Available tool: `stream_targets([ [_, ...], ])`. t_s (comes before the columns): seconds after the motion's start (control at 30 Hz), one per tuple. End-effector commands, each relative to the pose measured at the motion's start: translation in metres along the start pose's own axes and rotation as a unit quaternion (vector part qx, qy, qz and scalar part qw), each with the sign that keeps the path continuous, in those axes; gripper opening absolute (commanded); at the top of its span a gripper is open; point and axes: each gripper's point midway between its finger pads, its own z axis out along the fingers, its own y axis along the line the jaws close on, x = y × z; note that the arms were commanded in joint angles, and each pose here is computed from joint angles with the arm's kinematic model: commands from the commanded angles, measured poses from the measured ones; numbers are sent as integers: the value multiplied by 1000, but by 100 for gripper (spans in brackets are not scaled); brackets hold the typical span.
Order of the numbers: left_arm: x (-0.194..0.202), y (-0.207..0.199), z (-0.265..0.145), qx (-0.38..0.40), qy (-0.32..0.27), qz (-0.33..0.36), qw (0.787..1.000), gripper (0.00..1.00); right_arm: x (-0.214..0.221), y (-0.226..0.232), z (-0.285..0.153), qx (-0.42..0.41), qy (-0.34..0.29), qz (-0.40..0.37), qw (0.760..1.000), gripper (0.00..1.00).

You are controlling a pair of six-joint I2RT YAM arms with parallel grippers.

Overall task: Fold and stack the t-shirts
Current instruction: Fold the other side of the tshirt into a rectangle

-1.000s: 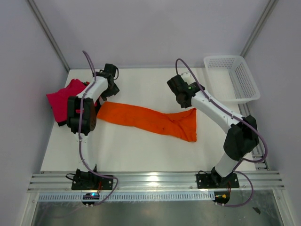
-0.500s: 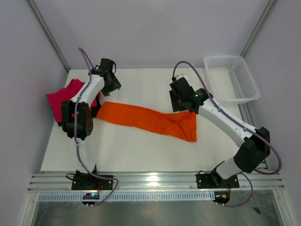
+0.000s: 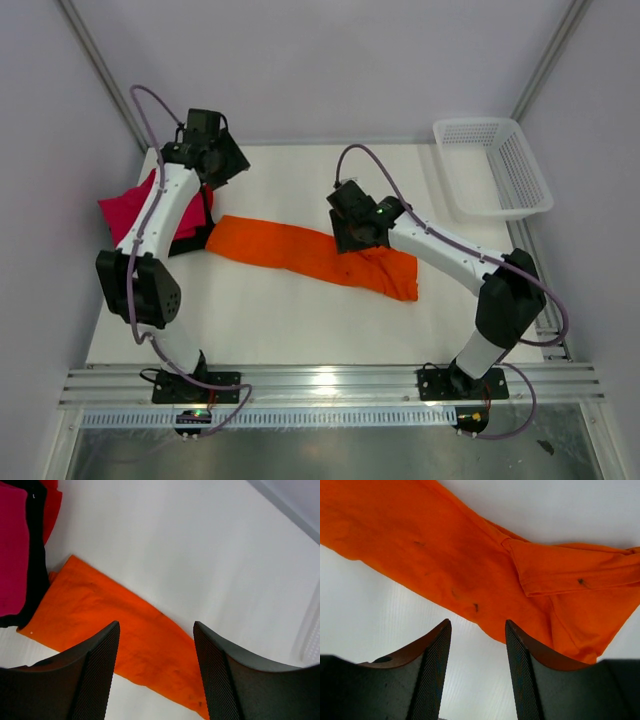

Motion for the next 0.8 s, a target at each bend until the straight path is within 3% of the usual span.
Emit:
stream_targets([
  [0.0, -13, -20, -51, 75, -27, 6, 997, 64, -16, 6, 7, 12, -16, 51, 998, 52],
  [0.27, -29, -17, -103, 104, -90, 23, 990, 64, 15, -18, 38, 97, 64, 123, 985, 52],
  [0.43, -39, -5, -133, 90, -128, 39, 987, 65, 39, -42, 46, 156, 105, 235, 954, 52],
  [0.63, -35, 3, -139, 84, -133, 42, 987, 65, 38, -59, 44, 164, 97, 317, 929, 52],
  [0.77, -32, 4, -138, 84, -129, 40, 987, 65, 57, -68, 49, 153, 127, 361, 911, 52],
])
